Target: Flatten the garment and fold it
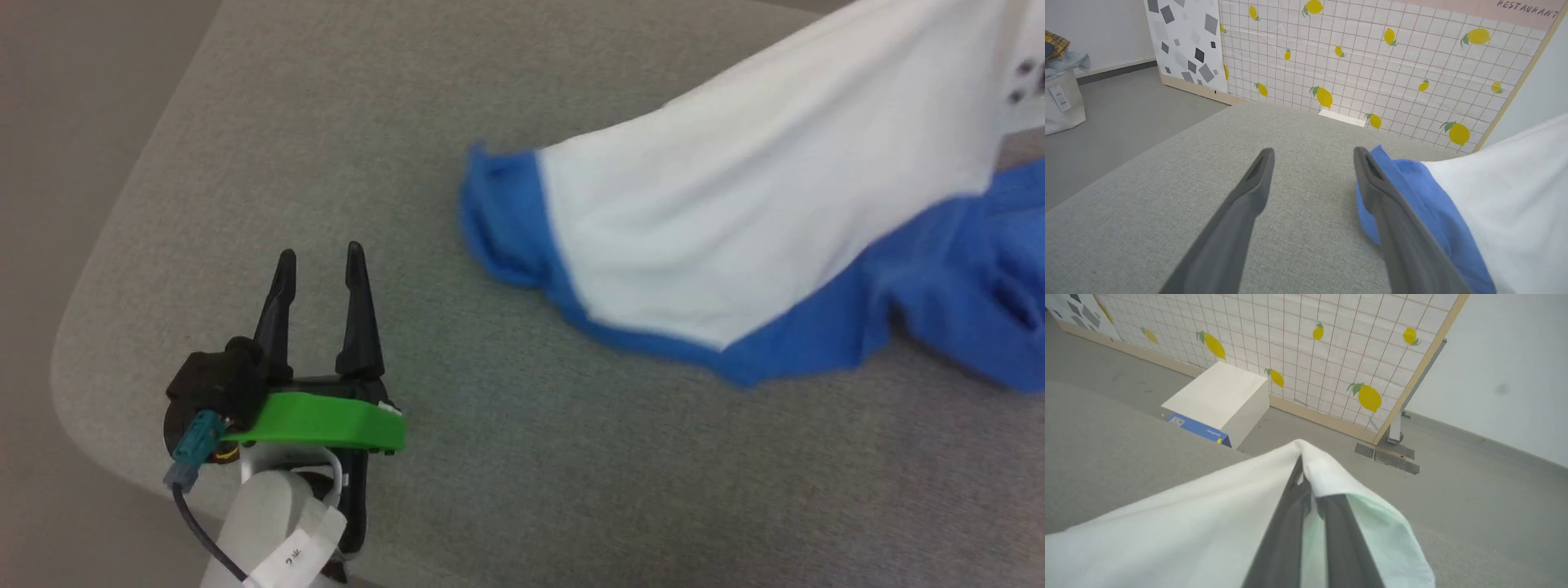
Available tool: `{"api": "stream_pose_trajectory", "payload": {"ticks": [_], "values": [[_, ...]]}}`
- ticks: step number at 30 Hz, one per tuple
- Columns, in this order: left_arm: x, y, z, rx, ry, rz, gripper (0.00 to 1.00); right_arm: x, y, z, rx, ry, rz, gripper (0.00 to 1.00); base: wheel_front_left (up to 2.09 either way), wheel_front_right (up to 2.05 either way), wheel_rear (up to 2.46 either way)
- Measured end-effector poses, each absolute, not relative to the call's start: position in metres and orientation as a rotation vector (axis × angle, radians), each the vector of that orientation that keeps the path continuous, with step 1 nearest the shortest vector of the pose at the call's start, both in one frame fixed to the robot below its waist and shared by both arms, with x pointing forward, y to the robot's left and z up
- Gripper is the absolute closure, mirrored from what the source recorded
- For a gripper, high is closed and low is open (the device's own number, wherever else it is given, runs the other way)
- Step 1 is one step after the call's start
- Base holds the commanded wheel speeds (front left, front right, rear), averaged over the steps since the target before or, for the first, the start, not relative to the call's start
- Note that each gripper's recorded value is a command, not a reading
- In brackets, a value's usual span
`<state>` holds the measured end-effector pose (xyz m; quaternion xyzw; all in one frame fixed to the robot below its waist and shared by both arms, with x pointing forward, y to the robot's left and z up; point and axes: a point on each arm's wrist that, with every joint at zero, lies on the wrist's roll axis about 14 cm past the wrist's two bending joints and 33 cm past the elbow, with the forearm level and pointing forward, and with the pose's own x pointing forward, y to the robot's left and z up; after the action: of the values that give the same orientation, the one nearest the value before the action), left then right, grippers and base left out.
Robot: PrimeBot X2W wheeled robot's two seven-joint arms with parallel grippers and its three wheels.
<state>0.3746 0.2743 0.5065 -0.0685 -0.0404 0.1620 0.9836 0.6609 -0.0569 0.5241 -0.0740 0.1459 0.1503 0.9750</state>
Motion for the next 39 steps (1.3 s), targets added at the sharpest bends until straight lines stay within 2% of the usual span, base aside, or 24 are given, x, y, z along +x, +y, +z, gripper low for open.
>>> {"api": "stream_pose_trajectory", "payload": {"ticks": [1, 2, 3, 4, 5, 10, 12, 18, 25, 30, 34, 39], "values": [[0.374, 0.276, 0.502, -0.141, -0.065, 0.334, 0.00, 0.676, -0.057, 0.536, -0.154, 0.233, 0.276, 1.00, 0.00, 0.00, 0.00], [0.374, 0.276, 0.501, -0.140, -0.061, 0.336, 0.00, 0.678, -0.056, 0.531, -0.159, 0.245, 0.275, 1.00, 0.00, 0.00, 0.00], [0.373, 0.277, 0.499, -0.138, -0.055, 0.340, 0.00, 0.677, -0.052, 0.520, -0.162, 0.278, 0.281, 0.89, 0.00, 0.00, 0.00], [0.372, 0.278, 0.498, -0.136, -0.050, 0.345, 0.00, 0.674, -0.048, 0.507, -0.164, 0.323, 0.291, 0.53, 0.00, 0.00, 0.00], [0.372, 0.279, 0.496, -0.136, -0.046, 0.350, 0.00, 0.670, -0.045, 0.498, -0.164, 0.351, 0.300, 0.00, 0.00, 0.00, 0.00], [0.369, 0.281, 0.498, -0.140, -0.051, 0.359, 0.00, 0.653, -0.033, 0.487, -0.115, 0.373, 0.333, 0.00, 0.00, 0.00, 0.00], [0.367, 0.282, 0.504, -0.142, -0.071, 0.356, 0.00, 0.636, -0.033, 0.501, -0.003, 0.291, 0.343, 0.00, 0.00, 0.00, 0.00], [0.362, 0.274, 0.508, -0.166, -0.091, 0.331, 0.00, 0.584, -0.053, 0.500, 0.096, 0.243, 0.331, 0.00, 0.00, 0.00, 0.00], [0.360, 0.256, 0.515, -0.180, -0.117, 0.277, 0.00, 0.503, -0.098, 0.465, 0.122, 0.331, 0.257, 0.00, 0.00, 0.00, 0.00], [0.362, 0.243, 0.520, -0.196, -0.132, 0.236, 0.00, 0.458, -0.101, 0.447, 0.095, 0.439, 0.274, 0.00, 0.00, 0.00, 0.00], [0.364, 0.237, 0.521, -0.199, -0.135, 0.219, 0.00, 0.452, -0.106, 0.446, 0.059, 0.484, 0.263, 0.00, 0.00, 0.00, 0.00], [0.364, 0.239, 0.517, -0.197, -0.121, 0.226, 0.00, 0.465, -0.121, 0.438, -0.061, 0.541, 0.224, 0.00, 0.00, 0.00, 0.00]]}}
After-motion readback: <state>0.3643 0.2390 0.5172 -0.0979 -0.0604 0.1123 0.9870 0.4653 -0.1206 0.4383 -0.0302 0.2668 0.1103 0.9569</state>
